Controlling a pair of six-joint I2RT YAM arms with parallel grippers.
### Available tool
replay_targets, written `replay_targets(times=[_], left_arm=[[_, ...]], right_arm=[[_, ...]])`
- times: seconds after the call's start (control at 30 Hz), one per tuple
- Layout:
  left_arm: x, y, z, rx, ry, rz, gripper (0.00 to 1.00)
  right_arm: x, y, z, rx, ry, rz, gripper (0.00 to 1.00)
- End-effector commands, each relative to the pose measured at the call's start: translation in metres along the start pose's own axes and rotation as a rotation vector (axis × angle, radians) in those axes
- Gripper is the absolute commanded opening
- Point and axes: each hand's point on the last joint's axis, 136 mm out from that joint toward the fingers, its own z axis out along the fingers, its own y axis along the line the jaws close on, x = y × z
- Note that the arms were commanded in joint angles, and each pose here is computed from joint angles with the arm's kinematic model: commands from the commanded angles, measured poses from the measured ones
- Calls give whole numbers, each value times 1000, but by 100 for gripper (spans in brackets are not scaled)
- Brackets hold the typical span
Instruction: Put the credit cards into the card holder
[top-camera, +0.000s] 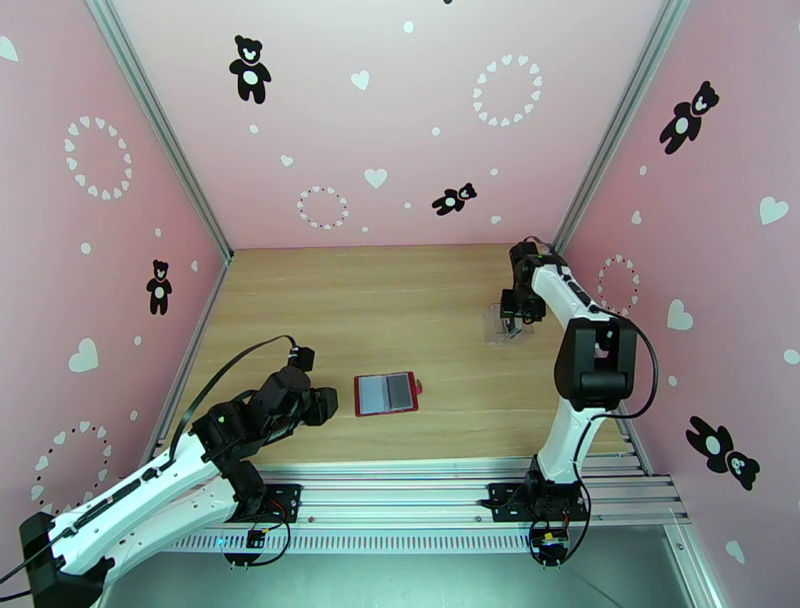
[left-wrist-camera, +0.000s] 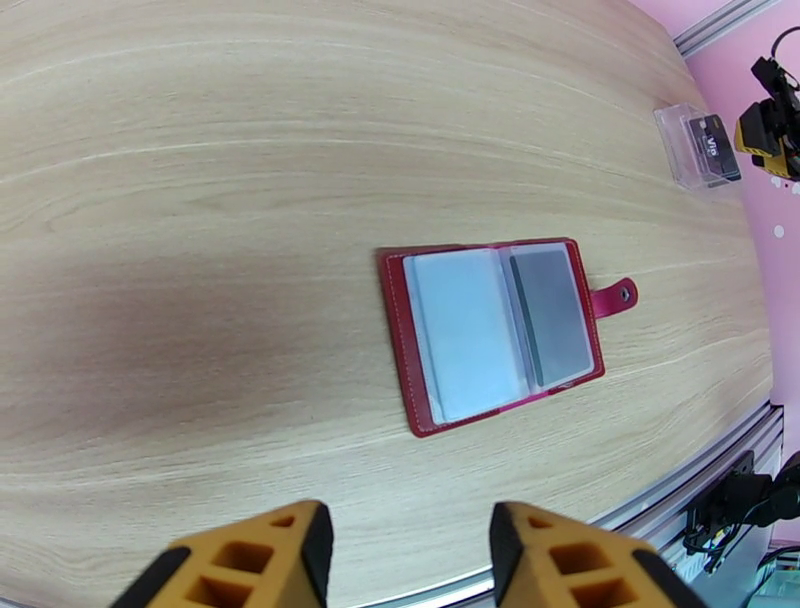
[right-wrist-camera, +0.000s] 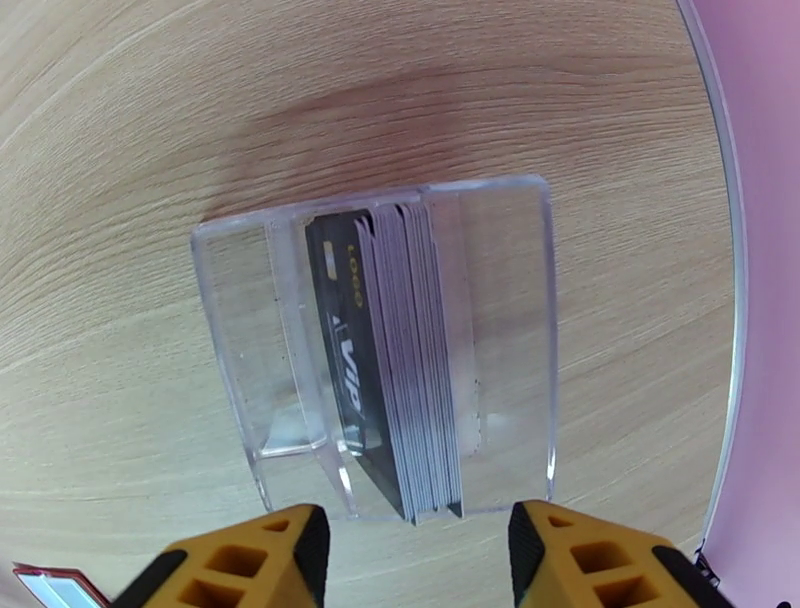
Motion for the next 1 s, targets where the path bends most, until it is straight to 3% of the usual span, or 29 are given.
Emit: replay_targets(times=[0.0, 0.6, 0.97], left_arm=[[2, 5, 0, -18, -8, 2, 48], [1, 7, 1, -32, -7, 2, 48], [1, 7, 2, -39, -3, 4, 48]], right_arm=[[-1, 0, 10, 13, 44, -15, 53], [-4, -4, 37, 66, 88, -23, 48], [-10, -17, 20, 107, 43, 2, 45]])
